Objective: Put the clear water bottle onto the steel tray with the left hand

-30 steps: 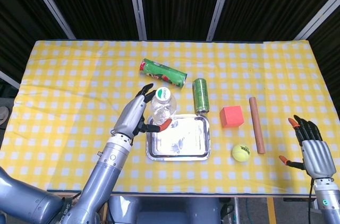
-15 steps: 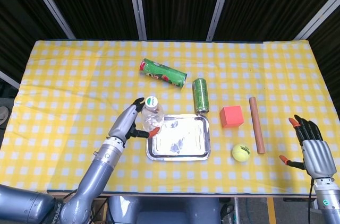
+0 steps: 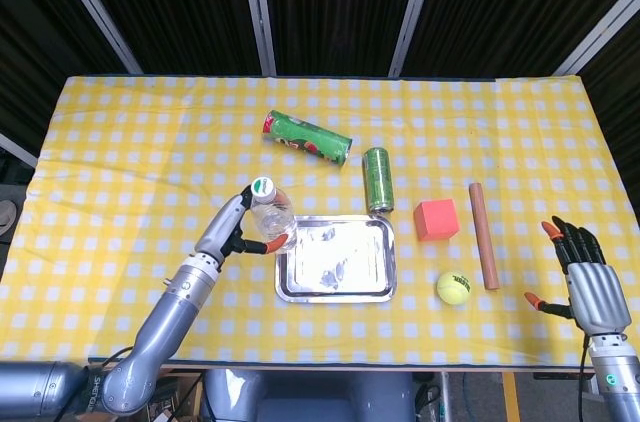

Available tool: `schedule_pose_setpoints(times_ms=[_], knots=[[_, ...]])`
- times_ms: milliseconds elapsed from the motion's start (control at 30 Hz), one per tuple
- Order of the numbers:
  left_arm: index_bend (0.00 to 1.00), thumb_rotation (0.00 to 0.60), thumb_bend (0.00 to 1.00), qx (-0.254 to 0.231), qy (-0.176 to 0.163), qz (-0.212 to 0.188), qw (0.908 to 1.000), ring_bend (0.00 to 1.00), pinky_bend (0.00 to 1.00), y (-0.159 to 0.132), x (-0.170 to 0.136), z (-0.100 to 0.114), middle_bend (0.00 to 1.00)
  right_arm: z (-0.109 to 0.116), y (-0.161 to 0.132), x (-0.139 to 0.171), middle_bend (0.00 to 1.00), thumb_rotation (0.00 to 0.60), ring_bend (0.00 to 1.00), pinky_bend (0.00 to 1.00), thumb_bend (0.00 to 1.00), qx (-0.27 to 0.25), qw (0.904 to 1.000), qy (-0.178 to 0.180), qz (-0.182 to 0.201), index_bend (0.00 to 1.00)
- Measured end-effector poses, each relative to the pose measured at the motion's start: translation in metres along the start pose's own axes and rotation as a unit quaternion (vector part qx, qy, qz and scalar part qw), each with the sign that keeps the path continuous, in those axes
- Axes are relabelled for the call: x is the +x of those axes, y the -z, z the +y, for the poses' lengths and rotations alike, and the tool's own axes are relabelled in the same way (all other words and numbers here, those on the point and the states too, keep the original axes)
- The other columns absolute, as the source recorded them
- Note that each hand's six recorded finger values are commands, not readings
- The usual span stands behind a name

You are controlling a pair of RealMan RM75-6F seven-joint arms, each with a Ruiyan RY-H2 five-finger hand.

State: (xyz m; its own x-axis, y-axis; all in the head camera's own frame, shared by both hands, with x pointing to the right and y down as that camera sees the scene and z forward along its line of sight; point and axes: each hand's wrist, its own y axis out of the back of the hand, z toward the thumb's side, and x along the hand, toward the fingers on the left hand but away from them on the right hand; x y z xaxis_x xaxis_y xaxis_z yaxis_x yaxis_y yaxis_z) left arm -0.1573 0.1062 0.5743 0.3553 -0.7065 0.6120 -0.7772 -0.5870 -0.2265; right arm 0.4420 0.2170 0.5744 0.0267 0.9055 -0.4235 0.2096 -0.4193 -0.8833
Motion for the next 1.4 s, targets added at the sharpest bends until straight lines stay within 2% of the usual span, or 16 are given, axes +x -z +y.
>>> schedule_pose_setpoints(times_ms=[233, 400, 500, 700, 900, 1033, 1200, 1400], knots=[[0.53, 0.600, 0.48, 0.009, 0.004, -0.005, 0.9999, 0.01, 0.01, -0.042, -0.012, 0.006, 0.47, 0.000, -0.001, 0.000, 0.00, 0.600, 0.00, 0.00, 0.05, 0.000, 1.0000, 0.000, 0.001, 0.01], [0.53, 0.600, 0.48, 0.019, -0.009, -0.006, 0.9998, 0.01, 0.01, -0.077, -0.014, 0.016, 0.47, 0.000, -0.001, -0.001, 0.00, 0.600, 0.00, 0.00, 0.05, 0.001, 1.0000, -0.001, 0.001, 0.01], [0.53, 0.600, 0.48, 0.017, -0.018, -0.020, 0.9995, 0.01, 0.01, -0.105, -0.015, 0.022, 0.47, -0.001, -0.001, -0.001, 0.00, 0.600, 0.00, 0.00, 0.05, 0.002, 1.0000, -0.003, 0.000, 0.01], [0.53, 0.600, 0.48, 0.030, -0.024, -0.022, 0.9990, 0.01, 0.01, -0.129, -0.017, 0.026, 0.47, -0.003, 0.000, 0.001, 0.00, 0.600, 0.00, 0.00, 0.05, 0.003, 1.0000, -0.004, 0.000, 0.01], [0.54, 0.600, 0.48, 0.053, -0.011, 0.001, 0.9986, 0.01, 0.01, -0.109, -0.016, 0.020, 0.48, -0.003, -0.001, 0.001, 0.00, 0.600, 0.00, 0.00, 0.05, 0.001, 1.0000, -0.002, 0.001, 0.01], [0.54, 0.600, 0.49, 0.071, -0.002, 0.016, 0.9973, 0.01, 0.01, -0.080, -0.017, 0.017, 0.48, -0.001, -0.001, 0.000, 0.00, 0.600, 0.00, 0.00, 0.05, -0.002, 1.0000, -0.001, 0.000, 0.01], [0.54, 0.600, 0.50, 0.090, -0.006, 0.032, 0.9954, 0.01, 0.01, -0.037, -0.023, 0.021, 0.48, -0.001, -0.002, 0.001, 0.00, 0.600, 0.00, 0.00, 0.05, -0.010, 0.9999, -0.005, 0.001, 0.01], [0.55, 0.600, 0.51, 0.054, -0.021, 0.022, 0.9981, 0.01, 0.01, 0.002, -0.023, 0.032, 0.49, 0.001, -0.002, 0.001, 0.00, 0.600, 0.00, 0.00, 0.05, -0.013, 0.9999, -0.003, 0.002, 0.01]])
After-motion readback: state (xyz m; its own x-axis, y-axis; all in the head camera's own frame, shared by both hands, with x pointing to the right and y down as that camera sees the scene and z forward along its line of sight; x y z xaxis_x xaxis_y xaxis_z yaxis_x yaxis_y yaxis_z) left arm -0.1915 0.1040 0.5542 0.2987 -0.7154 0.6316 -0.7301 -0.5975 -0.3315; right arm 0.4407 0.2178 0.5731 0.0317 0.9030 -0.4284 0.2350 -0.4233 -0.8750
